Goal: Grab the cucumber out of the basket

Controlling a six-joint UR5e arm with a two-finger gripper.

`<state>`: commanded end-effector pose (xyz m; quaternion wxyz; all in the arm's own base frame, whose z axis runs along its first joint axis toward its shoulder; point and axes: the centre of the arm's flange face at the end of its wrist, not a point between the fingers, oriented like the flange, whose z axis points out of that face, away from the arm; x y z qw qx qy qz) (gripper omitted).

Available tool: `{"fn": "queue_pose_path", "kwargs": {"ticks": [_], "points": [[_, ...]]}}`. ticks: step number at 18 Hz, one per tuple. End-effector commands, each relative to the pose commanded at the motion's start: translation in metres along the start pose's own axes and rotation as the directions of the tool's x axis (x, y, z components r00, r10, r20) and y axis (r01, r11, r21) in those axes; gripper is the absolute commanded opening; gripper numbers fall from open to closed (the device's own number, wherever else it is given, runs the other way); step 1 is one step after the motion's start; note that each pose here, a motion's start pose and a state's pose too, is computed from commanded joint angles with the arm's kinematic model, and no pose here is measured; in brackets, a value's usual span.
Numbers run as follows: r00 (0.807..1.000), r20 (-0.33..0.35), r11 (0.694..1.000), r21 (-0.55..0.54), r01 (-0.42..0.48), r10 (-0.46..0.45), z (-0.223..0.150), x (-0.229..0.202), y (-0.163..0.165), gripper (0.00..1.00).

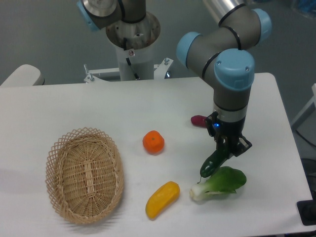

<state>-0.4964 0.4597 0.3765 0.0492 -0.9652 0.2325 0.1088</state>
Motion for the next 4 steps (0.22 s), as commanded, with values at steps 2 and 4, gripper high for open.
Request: {"fn": "queue_pose_path", "kwargs": {"ticks": [2,4], "points": [[1.000,0.000,1.000,0.001,0.003,-0.003,0.0000,-0.0005,0.0018,0.07],[1.000,0.000,1.000,0.001,0.003,-0.003,-0.0003,0.0000,0.0019,0.07]]}}
